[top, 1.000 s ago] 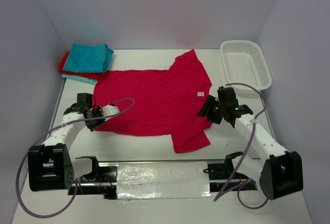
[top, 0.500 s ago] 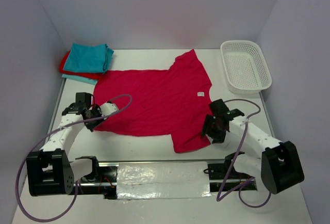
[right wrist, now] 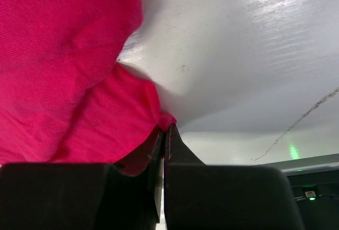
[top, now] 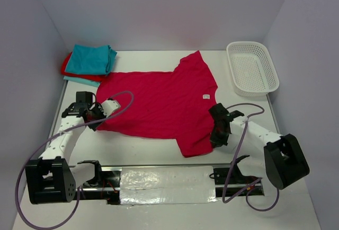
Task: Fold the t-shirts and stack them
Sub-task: Grap the side of the flattened tshirt closest away from the robot with both arms
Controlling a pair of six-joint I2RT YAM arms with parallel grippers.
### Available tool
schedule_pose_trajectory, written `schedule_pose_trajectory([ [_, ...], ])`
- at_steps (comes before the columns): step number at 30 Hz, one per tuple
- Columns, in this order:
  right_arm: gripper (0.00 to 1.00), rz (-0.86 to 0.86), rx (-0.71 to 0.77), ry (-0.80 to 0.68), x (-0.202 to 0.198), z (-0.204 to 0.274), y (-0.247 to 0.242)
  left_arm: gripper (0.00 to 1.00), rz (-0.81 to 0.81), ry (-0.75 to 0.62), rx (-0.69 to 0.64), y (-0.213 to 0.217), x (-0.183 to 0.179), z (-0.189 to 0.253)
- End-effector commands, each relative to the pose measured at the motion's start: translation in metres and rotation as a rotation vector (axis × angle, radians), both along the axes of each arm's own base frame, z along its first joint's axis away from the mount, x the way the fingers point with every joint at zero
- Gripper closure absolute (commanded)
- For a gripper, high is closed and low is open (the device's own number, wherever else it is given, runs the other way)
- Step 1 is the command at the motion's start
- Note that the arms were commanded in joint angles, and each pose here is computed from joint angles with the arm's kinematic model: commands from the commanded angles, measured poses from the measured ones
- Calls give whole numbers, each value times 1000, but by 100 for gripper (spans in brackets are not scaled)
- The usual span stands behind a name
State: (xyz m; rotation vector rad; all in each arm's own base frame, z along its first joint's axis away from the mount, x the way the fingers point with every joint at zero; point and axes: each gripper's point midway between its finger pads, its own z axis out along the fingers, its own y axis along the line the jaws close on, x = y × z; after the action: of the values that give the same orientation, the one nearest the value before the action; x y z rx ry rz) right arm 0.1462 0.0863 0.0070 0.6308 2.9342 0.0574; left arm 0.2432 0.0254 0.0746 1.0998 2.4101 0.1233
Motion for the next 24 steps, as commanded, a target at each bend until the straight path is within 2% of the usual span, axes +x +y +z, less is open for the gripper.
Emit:
schedule_pose_trajectory([
  [1,100,-40,-41,-43,2,-2,-9,100,32,-25,19,4,1,8],
  [2,100,-58,-36,-24,-7,0,-10,100,33,-12,26,5,-2,9],
  [5,100,-144,52,-139,-7,32,-5,100,37,21,56,10,-10,15],
  [8,100,-235,131,-269,-12,85,-8,100,27,124,58,9,-37,16],
  [12,100,-299,155,-282,-51,118,-24,100,13,231,32,2,-66,18],
  [15,100,-299,186,-305,-65,141,-28,100,-36,236,-4,-7,-78,29],
  [20,100,-223,319,-298,-73,164,-6,100,-143,276,-39,-18,-107,55],
  [22,100,-205,318,-316,-69,172,-6,100,-164,272,-54,-22,-110,59],
  [24,100,-183,249,-368,-52,179,-13,100,-135,226,-59,-22,-97,57],
])
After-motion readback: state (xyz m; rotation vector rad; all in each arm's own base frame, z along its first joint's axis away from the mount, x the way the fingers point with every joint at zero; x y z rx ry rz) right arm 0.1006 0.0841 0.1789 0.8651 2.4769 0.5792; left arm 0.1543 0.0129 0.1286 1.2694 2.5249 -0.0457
